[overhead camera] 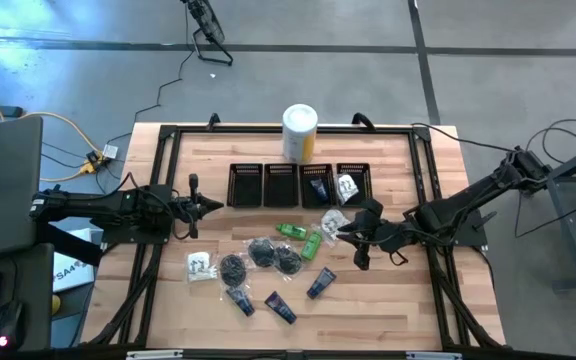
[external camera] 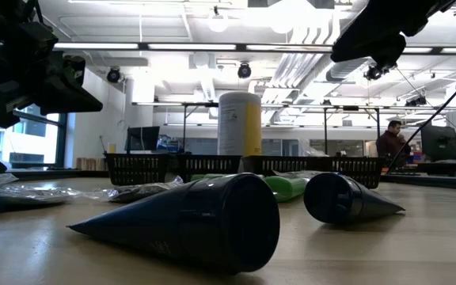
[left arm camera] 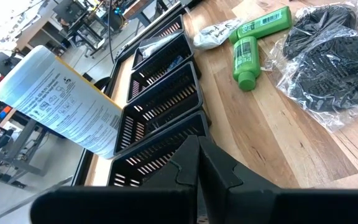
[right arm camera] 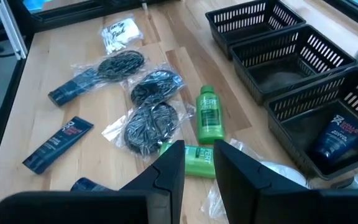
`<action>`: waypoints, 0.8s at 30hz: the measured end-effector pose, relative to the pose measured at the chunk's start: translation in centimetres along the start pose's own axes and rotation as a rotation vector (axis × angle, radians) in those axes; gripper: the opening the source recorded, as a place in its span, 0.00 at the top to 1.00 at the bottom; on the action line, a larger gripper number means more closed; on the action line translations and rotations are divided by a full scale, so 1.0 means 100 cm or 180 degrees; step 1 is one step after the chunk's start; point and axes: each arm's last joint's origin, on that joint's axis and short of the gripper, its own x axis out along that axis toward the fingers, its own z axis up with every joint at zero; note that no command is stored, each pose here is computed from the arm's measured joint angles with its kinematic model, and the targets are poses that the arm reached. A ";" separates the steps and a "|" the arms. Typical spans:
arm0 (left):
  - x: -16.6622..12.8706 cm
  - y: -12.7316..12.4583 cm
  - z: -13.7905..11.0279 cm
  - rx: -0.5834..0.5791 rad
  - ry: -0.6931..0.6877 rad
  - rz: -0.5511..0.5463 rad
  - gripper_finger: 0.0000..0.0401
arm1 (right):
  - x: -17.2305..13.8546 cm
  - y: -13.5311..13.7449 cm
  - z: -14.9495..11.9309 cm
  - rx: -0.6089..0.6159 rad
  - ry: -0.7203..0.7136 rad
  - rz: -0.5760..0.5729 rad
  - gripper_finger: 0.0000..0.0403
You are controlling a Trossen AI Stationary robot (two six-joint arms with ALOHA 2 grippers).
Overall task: Pick & Place Travel size toiletries
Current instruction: Put the right cotton pack into the right black bin
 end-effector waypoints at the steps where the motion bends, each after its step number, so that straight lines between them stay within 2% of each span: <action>1: 0.000 0.000 0.000 0.0000 0.0001 0.0001 1.00 | 0.000 0.000 0.000 0.0001 -0.0001 0.0001 0.81; 12: 0.000 0.000 0.000 0.0000 0.0000 0.0002 1.00 | 0.000 0.001 0.001 0.0024 -0.0039 0.0026 0.81; 19: 0.000 0.000 0.000 -0.0001 0.0000 0.0003 1.00 | -0.003 0.011 0.015 0.0136 -0.0384 0.0476 0.81; 24: 0.000 0.000 0.000 0.0001 -0.0001 0.0002 1.00 | -0.007 0.019 0.014 -0.0021 -0.0504 0.0523 0.86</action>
